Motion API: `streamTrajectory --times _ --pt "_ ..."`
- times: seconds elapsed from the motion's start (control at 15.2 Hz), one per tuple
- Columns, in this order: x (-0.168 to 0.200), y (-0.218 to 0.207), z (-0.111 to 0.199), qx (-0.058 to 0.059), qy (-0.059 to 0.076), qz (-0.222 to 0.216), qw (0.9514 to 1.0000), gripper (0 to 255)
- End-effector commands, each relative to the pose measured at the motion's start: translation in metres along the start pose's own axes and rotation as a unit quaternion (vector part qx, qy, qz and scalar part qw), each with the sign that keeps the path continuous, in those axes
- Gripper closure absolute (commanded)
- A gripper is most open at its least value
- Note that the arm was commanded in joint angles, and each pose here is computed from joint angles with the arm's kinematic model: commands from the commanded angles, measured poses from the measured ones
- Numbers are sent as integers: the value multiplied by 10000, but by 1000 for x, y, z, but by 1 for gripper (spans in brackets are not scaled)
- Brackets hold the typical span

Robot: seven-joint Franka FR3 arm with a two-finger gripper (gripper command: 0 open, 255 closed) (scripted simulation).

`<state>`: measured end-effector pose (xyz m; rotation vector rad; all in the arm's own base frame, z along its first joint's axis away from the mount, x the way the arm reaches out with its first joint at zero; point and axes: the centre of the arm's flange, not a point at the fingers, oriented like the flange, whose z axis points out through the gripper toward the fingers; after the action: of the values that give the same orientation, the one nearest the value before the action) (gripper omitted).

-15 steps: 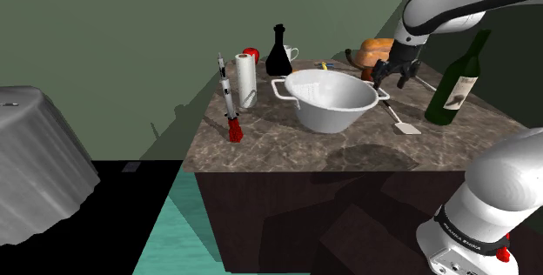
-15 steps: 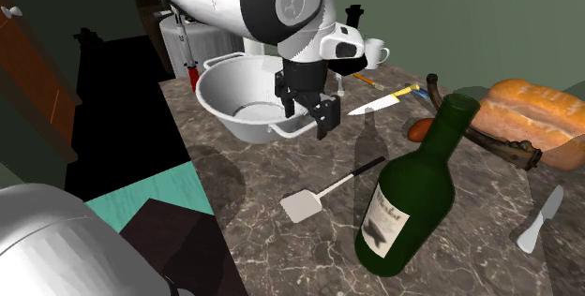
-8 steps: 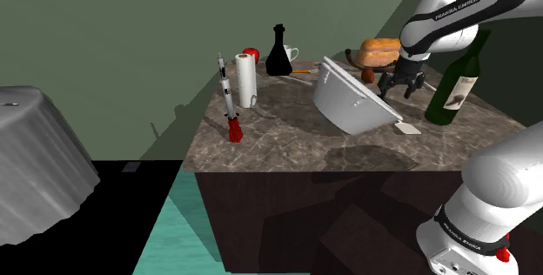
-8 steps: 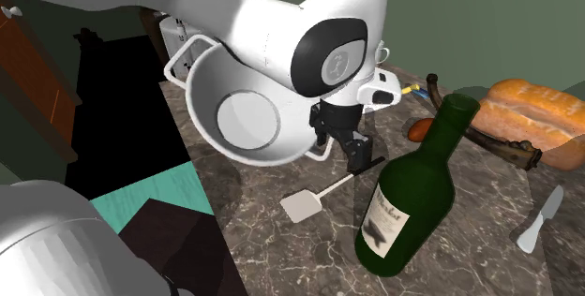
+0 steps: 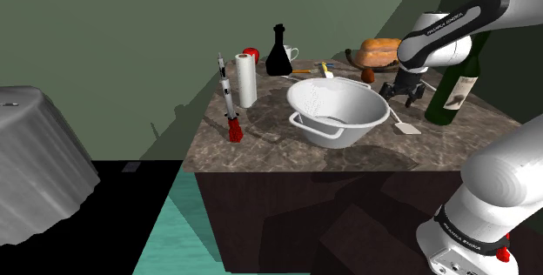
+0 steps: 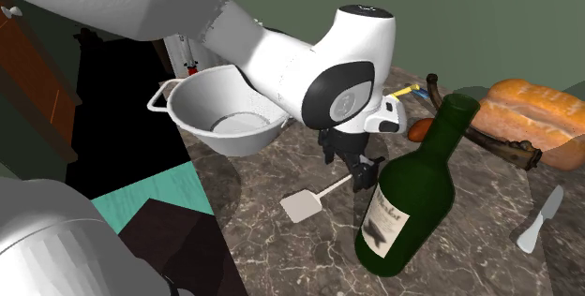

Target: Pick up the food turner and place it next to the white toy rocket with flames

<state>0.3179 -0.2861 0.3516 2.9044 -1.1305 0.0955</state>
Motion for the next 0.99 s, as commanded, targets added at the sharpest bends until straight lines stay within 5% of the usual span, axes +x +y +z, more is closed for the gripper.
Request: streamTrajectory --times 0.0,0.53,0.59,0.92 --pt "0 0 13 1 4 1 10000 0" --pt "0 1 13 1 3 1 10000 0" --pt "0 1 13 1 3 1 10000 255" --pt "0 1 13 1 3 1 10000 255"
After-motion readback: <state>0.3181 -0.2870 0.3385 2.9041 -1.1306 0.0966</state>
